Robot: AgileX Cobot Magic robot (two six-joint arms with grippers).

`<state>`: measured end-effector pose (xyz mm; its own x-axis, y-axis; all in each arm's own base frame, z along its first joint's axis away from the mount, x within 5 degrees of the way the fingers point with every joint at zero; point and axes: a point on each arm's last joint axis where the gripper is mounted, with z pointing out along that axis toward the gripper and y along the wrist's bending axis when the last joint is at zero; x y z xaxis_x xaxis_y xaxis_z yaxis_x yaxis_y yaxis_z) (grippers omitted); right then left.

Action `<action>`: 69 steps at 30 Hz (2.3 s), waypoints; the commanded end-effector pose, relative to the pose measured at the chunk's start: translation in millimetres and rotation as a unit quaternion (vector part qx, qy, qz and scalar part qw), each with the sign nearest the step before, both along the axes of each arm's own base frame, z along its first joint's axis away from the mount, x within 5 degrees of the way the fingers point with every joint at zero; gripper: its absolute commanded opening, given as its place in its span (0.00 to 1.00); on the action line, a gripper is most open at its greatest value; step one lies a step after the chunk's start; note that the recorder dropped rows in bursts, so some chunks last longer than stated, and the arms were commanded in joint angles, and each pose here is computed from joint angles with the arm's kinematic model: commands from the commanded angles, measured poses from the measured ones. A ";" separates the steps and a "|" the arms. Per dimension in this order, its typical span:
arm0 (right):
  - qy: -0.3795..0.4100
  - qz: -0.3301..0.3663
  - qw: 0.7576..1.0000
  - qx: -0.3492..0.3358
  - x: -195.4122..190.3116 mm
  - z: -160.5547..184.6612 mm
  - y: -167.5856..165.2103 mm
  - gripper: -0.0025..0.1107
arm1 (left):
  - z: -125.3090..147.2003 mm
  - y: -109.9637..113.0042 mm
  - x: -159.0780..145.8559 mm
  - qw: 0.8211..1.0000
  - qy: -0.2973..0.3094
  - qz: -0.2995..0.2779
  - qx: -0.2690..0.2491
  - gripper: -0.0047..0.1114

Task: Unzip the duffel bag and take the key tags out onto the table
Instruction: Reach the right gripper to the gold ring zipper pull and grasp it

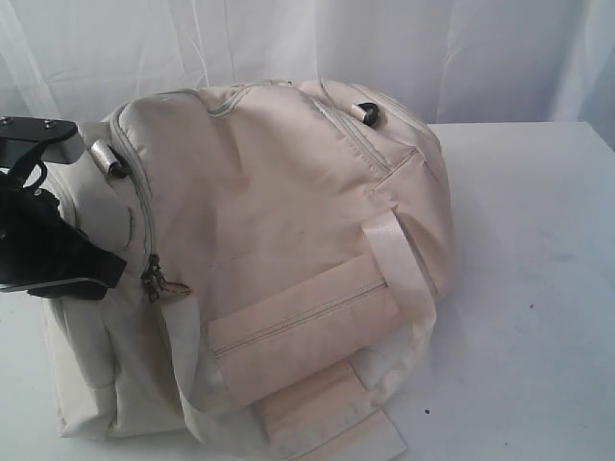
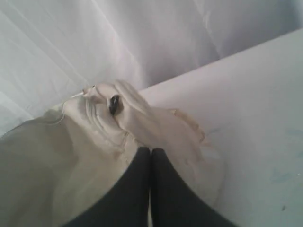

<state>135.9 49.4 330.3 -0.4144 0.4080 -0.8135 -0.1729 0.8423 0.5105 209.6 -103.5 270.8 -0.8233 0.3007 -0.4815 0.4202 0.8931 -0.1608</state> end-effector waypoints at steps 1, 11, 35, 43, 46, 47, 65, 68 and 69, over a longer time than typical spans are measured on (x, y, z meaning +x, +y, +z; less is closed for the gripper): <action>0.035 0.122 0.991 -0.032 26.8 7.0 40.0 0.02 | -2.8 -2.7 -3.3 1.000 0.018 -0.001 -0.011 0.04; 0.074 0.570 0.781 -0.244 78.3 -18.9 164.6 0.02 | -2.6 -2.8 -2.9 1.000 0.016 -0.001 -0.011 0.04; -0.164 0.597 0.666 -0.417 74.7 -100.9 288.8 0.45 | -2.4 -2.9 -2.5 1.000 0.014 0.000 -0.012 0.04; -0.167 0.577 0.673 -0.431 79.5 -115.0 296.3 0.48 | -2.3 -2.9 -2.4 1.000 0.013 0.000 -0.012 0.04; -0.166 0.574 0.675 -0.434 81.1 -118.3 297.1 0.48 | -2.3 -3.0 -2.4 1.000 0.013 0.001 -0.013 0.04; -0.165 0.573 0.675 -0.435 81.6 -119.8 297.5 0.48 | -2.2 -3.3 -2.5 1.000 0.014 0.001 -0.016 0.04; -0.158 0.573 0.677 -0.435 78.0 -132.6 305.3 0.33 | -2.2 -3.3 -2.5 1.000 0.014 0.001 -0.016 0.04; -0.151 0.556 0.696 -0.428 80.5 -131.3 305.7 0.25 | -2.2 -3.3 -2.5 1.000 0.014 0.001 -0.016 0.04; -0.149 0.553 0.700 -0.426 80.9 -131.1 305.7 0.21 | -2.2 -3.3 -2.5 1.000 0.014 0.001 -0.016 0.04</action>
